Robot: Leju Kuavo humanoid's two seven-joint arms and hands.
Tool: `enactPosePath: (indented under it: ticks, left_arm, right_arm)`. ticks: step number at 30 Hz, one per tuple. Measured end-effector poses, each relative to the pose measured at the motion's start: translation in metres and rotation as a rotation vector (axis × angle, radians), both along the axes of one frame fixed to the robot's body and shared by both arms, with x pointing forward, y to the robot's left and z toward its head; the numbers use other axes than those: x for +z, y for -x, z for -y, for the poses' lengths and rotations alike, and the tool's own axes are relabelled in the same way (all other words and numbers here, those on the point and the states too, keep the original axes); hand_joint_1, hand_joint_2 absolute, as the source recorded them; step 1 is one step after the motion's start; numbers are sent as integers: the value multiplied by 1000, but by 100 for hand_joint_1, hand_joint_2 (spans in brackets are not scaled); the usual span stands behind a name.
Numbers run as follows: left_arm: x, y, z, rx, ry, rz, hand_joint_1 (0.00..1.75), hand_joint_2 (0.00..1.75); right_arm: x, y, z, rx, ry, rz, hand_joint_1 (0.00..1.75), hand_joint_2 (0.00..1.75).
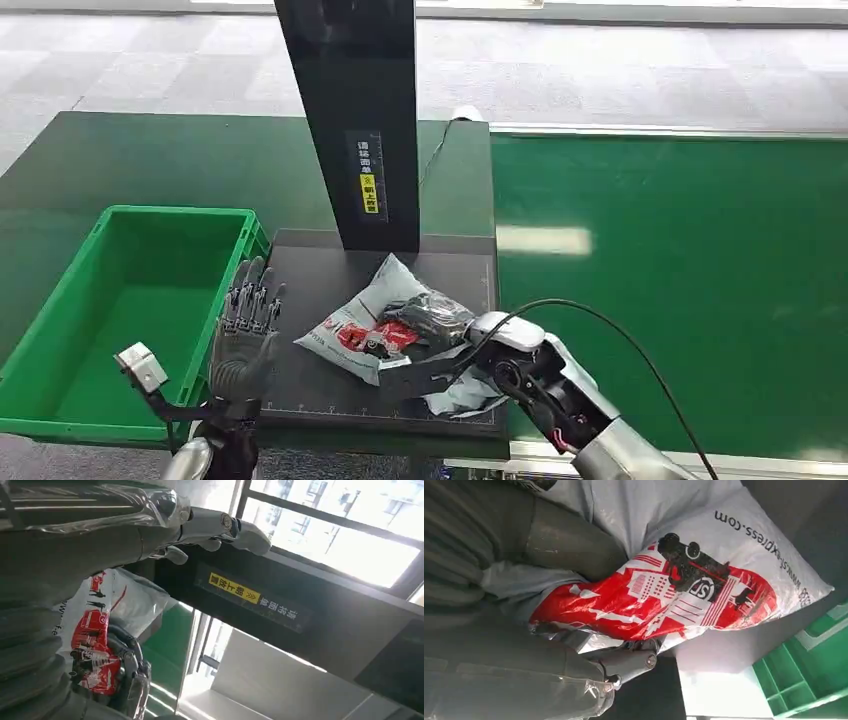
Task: Moved the parcel from conveyor to table for the left to box.
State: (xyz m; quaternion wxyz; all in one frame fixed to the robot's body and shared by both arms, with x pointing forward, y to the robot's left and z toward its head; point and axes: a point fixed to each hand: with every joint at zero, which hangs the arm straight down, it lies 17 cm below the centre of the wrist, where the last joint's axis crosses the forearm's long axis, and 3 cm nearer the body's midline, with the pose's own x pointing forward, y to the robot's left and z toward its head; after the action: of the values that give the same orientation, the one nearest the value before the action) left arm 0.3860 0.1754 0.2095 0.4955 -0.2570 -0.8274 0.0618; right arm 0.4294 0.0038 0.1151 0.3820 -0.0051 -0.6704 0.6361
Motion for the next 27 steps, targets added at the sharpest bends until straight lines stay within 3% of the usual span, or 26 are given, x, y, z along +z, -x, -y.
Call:
enactPosePath:
  ticks: [17,18,19,20,23,25,27]
  left_arm:
    - [2,-2,-5,21,13,-2,0,175]
    - [3,-3,-6,23,17,-1,0,175]
    - [4,-4,-7,29,18,0,0,175]
    - [5,-5,-7,31,20,4,0,175]
    - [9,-6,-10,39,29,12,0,175]
    - [12,-8,-11,37,40,19,0,175]
    - [15,-11,-12,39,45,25,0,175]
  right_arm:
    - [-5,0,-13,46,42,-3,175,175]
    - [-3,0,-16,55,33,1,115,175]
    - [-1,0,-20,57,22,12,31,175]
    - [3,-2,-24,53,7,32,2,175]
    - [35,-10,-32,21,-137,126,0,175]
    - [90,-4,-26,-7,-441,227,0,175]
    - [131,0,-8,-63,-631,298,0,175]
